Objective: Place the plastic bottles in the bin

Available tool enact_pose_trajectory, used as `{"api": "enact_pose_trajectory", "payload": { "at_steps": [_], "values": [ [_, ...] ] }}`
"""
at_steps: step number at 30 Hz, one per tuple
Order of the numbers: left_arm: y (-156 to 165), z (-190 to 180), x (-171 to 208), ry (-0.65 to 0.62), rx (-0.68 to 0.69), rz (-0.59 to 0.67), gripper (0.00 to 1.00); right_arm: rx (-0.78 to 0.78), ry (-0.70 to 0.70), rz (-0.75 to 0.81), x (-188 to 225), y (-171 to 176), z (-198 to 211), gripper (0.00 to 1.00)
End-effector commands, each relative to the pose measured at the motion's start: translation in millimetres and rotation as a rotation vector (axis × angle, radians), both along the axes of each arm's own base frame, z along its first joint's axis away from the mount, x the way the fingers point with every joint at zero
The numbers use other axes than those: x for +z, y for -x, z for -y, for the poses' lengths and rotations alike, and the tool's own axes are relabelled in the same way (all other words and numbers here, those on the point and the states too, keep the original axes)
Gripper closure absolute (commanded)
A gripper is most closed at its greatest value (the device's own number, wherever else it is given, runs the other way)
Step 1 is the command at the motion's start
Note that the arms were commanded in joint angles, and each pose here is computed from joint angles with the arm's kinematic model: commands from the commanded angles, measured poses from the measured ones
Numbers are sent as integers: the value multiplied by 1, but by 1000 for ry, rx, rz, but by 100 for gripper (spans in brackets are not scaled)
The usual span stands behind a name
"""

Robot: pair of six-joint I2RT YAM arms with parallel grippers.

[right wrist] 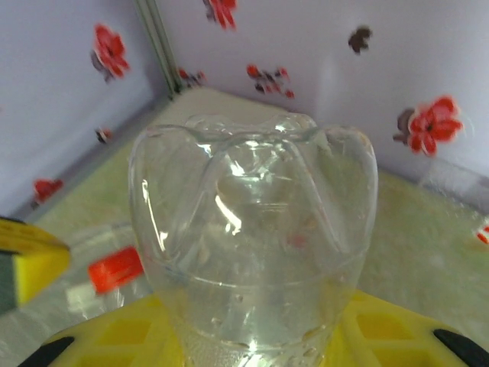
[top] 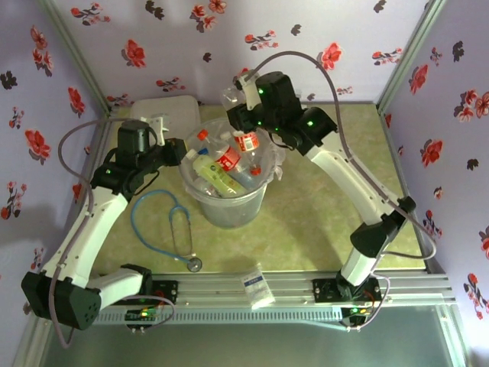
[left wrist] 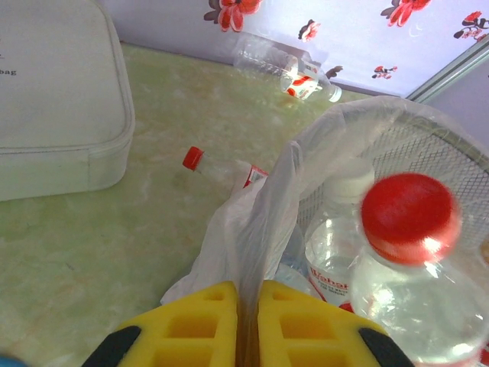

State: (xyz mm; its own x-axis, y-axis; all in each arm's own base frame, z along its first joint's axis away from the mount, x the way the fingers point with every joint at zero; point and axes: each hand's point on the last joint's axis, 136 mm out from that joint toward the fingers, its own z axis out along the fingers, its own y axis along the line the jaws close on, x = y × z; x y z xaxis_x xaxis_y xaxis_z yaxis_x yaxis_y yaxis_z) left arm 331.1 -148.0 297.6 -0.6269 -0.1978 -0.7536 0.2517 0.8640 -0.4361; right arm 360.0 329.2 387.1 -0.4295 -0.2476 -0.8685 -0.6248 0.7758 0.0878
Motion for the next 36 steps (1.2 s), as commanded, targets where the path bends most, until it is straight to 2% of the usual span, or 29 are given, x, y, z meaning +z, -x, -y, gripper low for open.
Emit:
{"api": "enact_pose_trajectory", "payload": {
  "at_steps": [1,15,22,28,33,36],
  "values": [
    [7,7,9,-5,-49,30,89,-21,109,-19,-11,4,11,59],
    [5,7,4,-1,-43,29,89,54,218,-235,-103,0,-24,55],
    [4,8,5,10,-41,32,89,93,173,-342,-131,10,-44,52],
    [3,9,4,18,-44,30,89,245,27,-473,-127,40,-71,48],
    [3,9,6,20,-40,37,89,281,45,-492,-112,56,-61,47],
    [2,8,8,21,-34,42,89,267,119,-520,-114,63,-47,48]
  ]
}}
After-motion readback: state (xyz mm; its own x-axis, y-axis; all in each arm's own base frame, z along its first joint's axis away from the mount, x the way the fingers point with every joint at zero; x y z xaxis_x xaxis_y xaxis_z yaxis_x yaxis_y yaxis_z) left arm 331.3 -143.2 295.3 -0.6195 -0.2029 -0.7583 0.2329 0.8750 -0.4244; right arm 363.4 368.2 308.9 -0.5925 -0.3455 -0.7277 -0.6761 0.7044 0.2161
